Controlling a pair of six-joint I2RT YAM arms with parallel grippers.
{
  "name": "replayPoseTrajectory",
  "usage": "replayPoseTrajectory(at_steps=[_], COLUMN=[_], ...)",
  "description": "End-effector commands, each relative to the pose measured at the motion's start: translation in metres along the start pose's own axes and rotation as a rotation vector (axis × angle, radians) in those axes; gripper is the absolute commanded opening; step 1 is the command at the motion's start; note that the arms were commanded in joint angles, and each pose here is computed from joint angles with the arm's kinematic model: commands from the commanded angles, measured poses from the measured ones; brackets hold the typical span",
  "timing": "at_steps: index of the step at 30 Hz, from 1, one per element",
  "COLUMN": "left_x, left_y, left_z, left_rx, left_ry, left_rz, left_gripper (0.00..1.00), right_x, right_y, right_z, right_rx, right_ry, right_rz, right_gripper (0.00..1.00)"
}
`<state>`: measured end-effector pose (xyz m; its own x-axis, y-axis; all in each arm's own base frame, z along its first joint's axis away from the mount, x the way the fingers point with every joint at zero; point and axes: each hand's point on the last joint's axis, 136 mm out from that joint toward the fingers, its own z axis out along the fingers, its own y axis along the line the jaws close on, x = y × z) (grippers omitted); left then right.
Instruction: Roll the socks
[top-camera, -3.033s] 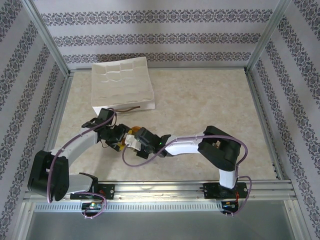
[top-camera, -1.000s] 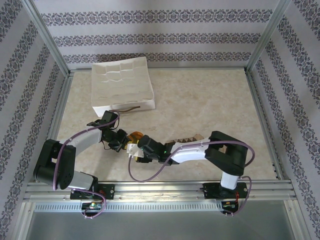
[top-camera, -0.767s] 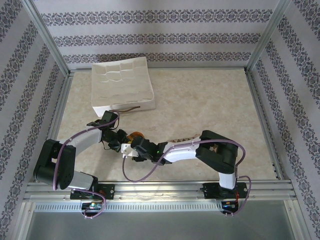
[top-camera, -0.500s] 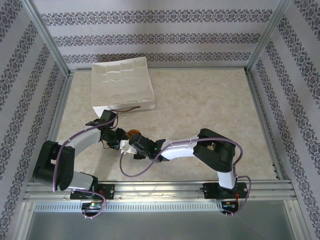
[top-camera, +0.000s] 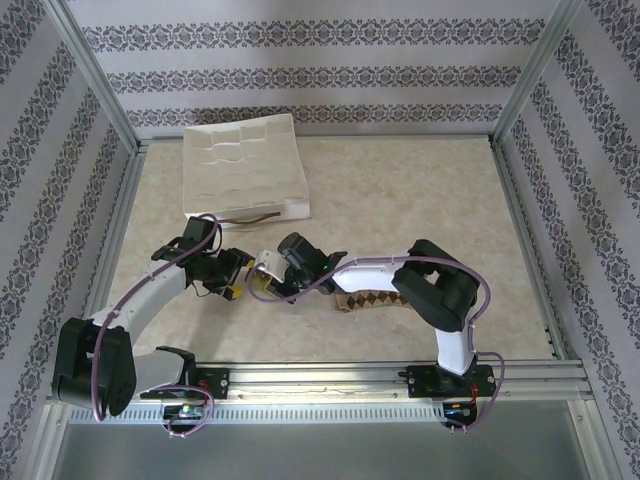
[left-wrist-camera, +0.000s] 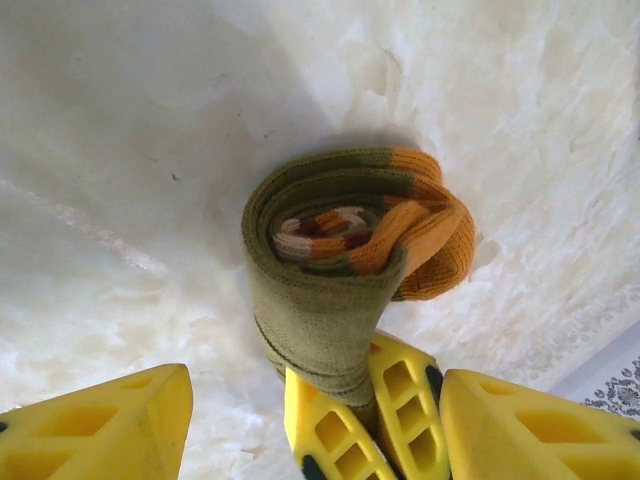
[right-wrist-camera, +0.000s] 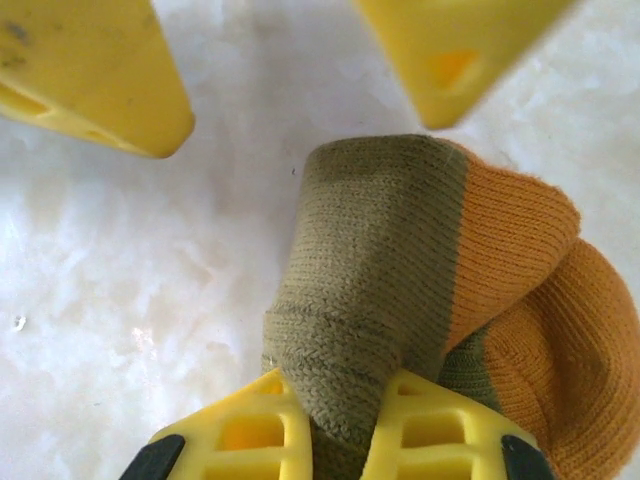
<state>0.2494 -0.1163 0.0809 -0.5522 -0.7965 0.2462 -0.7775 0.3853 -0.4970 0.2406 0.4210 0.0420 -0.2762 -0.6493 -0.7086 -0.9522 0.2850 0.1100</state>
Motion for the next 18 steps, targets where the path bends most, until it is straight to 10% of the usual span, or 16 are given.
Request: replayPoseTrajectory(at_steps=[1,18], left_x=[0.001,0.015], left_y=[0.002,-0.009], left_z=[-0.003,0.049], left_rx=[0.01,0.021], left_ry=[0.001,0.105], left_rz=[-0.041,0.037], left_gripper=[0.63,0.63], right_x=[0.074,0.087], right_y=[0.016,-0.01], right_z=[0.011,0.018], right_rx=[-0.157,-0.453], right_ry=[0.225,0.24], right_rz=[0.284,0.885], right_gripper=[0.0,0.0])
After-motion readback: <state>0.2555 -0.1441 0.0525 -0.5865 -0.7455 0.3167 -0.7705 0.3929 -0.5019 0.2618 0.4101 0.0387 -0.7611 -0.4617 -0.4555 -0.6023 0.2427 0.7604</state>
